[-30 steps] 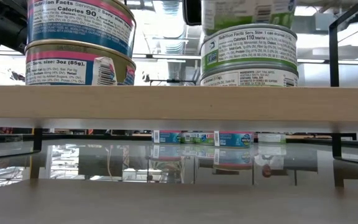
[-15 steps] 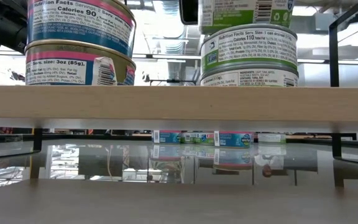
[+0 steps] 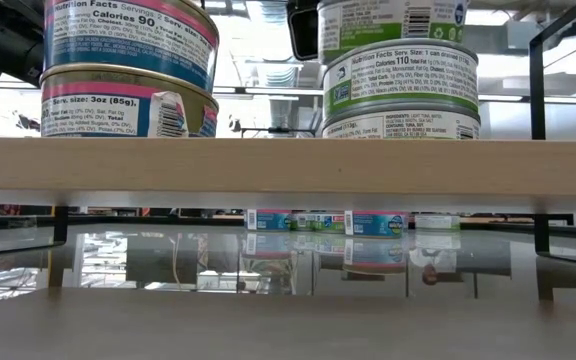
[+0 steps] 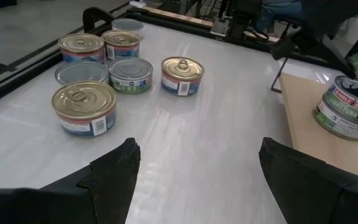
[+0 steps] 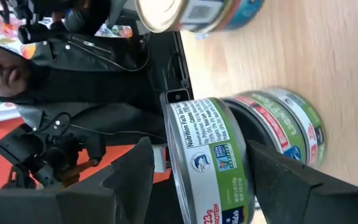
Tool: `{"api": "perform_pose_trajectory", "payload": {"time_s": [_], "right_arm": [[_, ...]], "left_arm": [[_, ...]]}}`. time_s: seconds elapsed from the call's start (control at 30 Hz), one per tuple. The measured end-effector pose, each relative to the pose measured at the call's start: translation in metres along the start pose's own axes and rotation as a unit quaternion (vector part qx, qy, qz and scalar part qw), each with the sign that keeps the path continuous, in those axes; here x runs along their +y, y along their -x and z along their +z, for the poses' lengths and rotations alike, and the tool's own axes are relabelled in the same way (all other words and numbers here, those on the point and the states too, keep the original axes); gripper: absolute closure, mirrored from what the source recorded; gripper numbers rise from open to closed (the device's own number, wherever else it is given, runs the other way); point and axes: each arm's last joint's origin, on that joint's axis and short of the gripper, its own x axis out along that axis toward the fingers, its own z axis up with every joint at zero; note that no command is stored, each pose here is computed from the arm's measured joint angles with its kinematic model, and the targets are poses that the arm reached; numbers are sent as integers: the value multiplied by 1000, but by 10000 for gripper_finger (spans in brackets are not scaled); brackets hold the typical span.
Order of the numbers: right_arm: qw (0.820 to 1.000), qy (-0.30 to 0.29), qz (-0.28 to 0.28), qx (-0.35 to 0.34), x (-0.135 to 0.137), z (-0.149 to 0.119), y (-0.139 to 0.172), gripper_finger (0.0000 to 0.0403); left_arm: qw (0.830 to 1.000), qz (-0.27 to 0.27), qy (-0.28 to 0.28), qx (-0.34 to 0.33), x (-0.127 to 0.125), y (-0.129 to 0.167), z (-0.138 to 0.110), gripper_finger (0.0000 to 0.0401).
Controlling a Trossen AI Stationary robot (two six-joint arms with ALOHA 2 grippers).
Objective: Stack canned seafood by type on shelf
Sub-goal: Stack the green tuna can on top of the green tuna can on the shelf, then stack the blue tuna can on top of the blue tuna can on the shelf
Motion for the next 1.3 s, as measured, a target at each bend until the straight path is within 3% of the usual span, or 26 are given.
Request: {"api": "perform_pose_trajectory", "payload": {"time_s": [0.93,1.3], "right_arm": [[1000,-18,-19,3,0,2,9,132],[999,-6,-42,-30,-4,3,37,132]], "left_arm": [[1000,-3,0,5,0,0,-1,83],[1000,-3,0,5,0,0,-1,83]]}}
